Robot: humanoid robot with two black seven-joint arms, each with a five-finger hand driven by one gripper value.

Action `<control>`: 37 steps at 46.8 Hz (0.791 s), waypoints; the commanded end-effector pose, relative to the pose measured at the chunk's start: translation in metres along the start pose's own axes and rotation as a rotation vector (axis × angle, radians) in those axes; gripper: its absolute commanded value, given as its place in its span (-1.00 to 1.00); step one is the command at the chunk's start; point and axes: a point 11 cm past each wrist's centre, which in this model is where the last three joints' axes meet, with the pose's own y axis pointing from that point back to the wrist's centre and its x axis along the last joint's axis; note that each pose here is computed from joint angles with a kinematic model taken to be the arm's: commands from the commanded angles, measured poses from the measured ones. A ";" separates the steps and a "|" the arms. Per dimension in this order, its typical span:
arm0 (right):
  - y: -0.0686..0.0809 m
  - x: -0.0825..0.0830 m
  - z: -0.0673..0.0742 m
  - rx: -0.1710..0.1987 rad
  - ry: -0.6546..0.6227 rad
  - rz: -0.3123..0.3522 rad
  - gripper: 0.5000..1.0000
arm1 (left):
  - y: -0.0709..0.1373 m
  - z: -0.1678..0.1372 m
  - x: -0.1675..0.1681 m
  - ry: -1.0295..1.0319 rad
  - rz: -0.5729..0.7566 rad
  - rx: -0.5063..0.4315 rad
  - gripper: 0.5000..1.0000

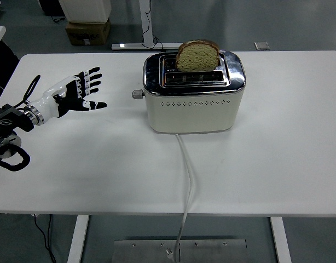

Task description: Press down toaster

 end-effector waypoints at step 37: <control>0.000 0.000 0.000 0.000 0.000 0.000 0.99 | -0.011 -0.010 0.040 0.438 0.332 -0.219 1.00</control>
